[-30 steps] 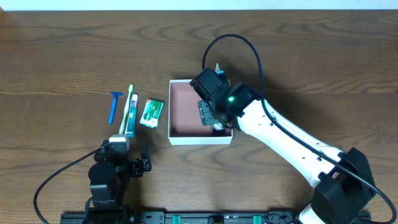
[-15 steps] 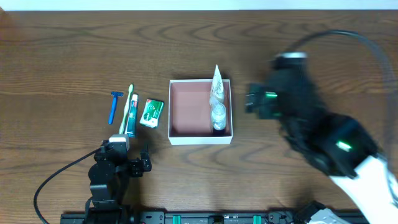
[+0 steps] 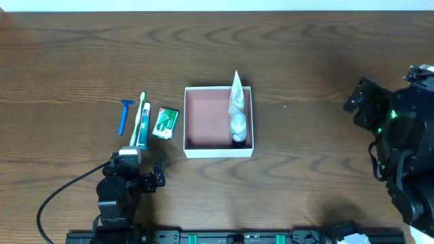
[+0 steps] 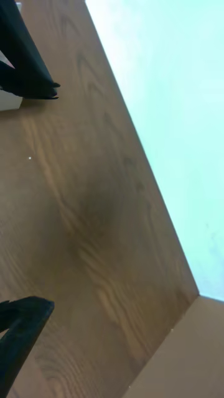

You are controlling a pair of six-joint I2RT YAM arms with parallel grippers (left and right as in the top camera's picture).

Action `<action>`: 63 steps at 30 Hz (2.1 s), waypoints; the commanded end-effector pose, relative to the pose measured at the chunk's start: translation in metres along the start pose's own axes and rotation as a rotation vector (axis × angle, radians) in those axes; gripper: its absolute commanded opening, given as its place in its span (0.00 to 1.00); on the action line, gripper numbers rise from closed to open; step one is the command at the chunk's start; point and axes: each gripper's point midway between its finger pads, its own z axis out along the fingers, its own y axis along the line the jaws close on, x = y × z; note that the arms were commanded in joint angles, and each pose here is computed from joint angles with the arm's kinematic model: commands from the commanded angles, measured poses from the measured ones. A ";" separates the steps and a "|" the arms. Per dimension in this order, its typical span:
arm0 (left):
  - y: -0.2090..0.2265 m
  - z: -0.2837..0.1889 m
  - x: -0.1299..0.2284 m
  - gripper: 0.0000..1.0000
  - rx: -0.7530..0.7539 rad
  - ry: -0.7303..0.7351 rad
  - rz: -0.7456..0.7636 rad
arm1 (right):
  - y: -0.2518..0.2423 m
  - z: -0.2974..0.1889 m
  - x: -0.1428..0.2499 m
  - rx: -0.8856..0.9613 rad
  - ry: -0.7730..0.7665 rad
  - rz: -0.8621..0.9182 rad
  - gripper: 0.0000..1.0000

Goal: Pack container

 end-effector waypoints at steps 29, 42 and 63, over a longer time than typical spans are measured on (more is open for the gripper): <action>0.095 0.027 -0.164 0.98 -0.264 0.301 -0.237 | -0.003 0.005 -0.001 0.028 0.002 0.005 0.99; 0.098 0.131 -0.056 0.98 0.004 0.747 -0.128 | -0.003 0.005 -0.001 0.028 0.002 0.005 0.99; 0.130 0.184 0.004 0.80 -0.086 0.843 0.025 | -0.003 0.005 -0.001 0.028 0.002 0.005 0.99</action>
